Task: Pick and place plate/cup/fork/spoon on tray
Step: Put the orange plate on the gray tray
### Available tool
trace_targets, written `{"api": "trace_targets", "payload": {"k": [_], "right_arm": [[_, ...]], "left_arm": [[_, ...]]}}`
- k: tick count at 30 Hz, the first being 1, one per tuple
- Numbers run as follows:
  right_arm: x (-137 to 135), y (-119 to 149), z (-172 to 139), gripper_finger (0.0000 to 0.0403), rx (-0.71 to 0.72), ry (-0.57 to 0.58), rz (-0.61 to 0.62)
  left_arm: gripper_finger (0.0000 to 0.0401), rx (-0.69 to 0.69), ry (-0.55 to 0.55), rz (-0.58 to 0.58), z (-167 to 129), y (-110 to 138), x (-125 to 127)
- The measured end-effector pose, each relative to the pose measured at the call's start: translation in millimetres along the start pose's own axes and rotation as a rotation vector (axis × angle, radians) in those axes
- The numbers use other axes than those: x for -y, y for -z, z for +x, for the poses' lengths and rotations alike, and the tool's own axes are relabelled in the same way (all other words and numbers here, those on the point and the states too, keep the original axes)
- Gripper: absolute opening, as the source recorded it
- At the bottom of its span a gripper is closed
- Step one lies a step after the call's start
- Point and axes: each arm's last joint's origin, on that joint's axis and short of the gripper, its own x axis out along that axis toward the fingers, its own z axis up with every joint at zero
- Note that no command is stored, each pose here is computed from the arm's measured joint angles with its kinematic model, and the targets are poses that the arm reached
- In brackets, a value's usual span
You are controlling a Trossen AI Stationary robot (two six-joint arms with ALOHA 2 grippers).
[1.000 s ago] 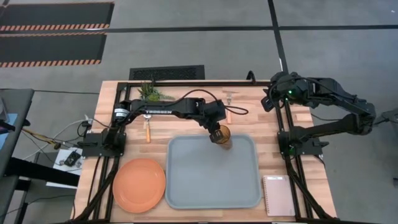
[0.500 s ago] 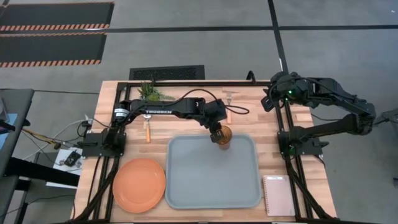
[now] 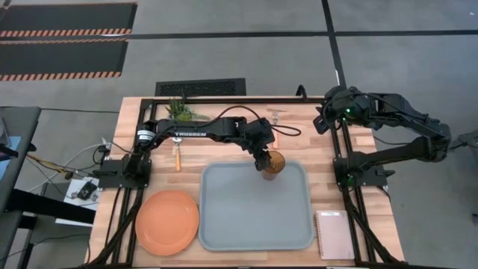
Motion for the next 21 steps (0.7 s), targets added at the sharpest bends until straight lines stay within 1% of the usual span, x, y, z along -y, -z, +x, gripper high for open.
{"api": "trace_targets", "payload": {"k": [4,7,9,11,14,17,18,21], "right_arm": [[0.0,0.0,0.0,0.0134,0.000,0.000,0.000],[0.0,0.0,0.0,0.0134,0.000,0.000,0.000],[0.0,0.0,0.0,0.0134,0.000,0.000,0.000],[0.0,0.0,0.0,0.0134,0.000,0.000,0.000],[-0.1,0.1,0.0,0.0134,-0.002,-0.004,0.000],[-0.9,0.4,-0.1,0.0134,-0.014,-0.032,0.006],[-1.1,0.6,-0.1,0.0134,-0.018,-0.040,0.007],[-1.3,1.9,-0.1,0.0134,-0.037,-0.057,0.006]], "left_arm": [[0.0251,-0.003,0.022,-0.027,-5.6,-2.6,-2.3],[0.0262,-0.043,0.048,-0.032,-19.6,-9.3,-5.8],[0.0262,-0.076,0.047,-0.015,-33.3,-14.4,-8.0],[0.0260,-0.141,0.031,0.013,-51.6,-16.9,-9.7],[0.0253,-0.228,0.026,0.050,-88.7,-20.9,-7.7],[0.0247,-0.360,0.030,0.076,-125.9,-10.6,-1.9],[0.0245,-0.379,0.019,0.082,-137.1,-6.7,1.3],[0.0241,-0.344,-0.043,0.084,-174.0,6.6,10.7]]}}
